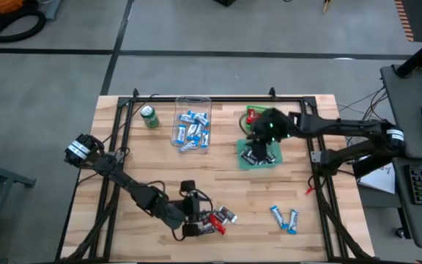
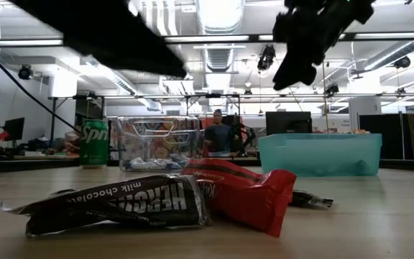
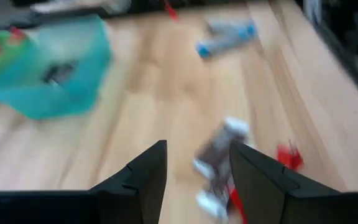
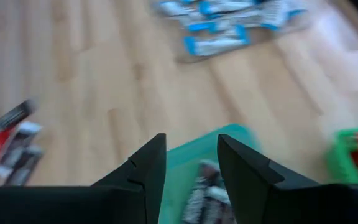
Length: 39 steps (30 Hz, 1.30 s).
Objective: Sort candy
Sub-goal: Put the brown candy into the blue bin
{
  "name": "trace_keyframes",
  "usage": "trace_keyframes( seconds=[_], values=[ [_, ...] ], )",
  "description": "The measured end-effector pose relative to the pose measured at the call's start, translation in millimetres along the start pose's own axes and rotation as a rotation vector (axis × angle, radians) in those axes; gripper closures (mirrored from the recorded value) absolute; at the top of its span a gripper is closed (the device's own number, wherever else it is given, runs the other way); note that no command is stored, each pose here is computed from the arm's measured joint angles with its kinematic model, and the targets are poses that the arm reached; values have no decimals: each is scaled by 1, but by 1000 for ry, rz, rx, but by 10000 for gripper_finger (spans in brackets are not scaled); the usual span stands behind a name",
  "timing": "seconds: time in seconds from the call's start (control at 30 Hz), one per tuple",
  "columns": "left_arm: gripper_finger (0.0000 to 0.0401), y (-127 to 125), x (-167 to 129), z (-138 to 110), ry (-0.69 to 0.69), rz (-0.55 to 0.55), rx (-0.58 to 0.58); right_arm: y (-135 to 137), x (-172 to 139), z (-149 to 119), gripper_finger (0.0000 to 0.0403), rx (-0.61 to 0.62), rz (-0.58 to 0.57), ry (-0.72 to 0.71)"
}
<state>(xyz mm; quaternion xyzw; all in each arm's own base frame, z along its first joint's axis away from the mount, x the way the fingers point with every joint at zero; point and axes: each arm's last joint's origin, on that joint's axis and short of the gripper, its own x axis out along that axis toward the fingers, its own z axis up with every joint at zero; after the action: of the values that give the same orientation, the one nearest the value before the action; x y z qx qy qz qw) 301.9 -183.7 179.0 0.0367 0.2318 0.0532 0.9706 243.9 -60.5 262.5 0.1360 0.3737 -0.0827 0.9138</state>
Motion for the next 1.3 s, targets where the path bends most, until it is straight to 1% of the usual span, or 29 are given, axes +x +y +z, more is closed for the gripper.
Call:
trace_keyframes(
  seconds=[0.1,0.17,0.27,0.37,0.47,0.53,0.63,0.87,1.03,1.17,1.3],
  values=[
    [243,1,-1,-7,103,-4,70,21,-1,-3,268,-35,57,9],
    [243,2,-2,-10,167,-6,92,33,-1,-6,268,-60,92,19],
    [243,0,-4,-10,256,-107,87,51,-1,-11,268,-97,142,36],
    [243,-2,-5,-12,305,-179,90,66,-1,-17,268,-134,185,51],
    [243,-3,-5,-13,326,-236,120,77,-2,-21,268,-144,215,64],
    [243,-3,-4,-14,339,-251,146,83,-3,-23,268,-150,232,68],
    [243,-2,-4,-16,353,-266,201,91,-3,-27,268,-155,258,70],
    [243,0,1,-22,366,-284,341,105,0,-40,268,-99,305,87],
    [243,4,18,-32,390,-272,378,115,0,-47,268,-78,334,97],
    [243,6,28,-35,363,-274,415,122,-2,-51,268,-77,320,93],
    [243,9,37,-39,371,-333,417,127,-4,-54,268,-82,332,100]
  ],
)
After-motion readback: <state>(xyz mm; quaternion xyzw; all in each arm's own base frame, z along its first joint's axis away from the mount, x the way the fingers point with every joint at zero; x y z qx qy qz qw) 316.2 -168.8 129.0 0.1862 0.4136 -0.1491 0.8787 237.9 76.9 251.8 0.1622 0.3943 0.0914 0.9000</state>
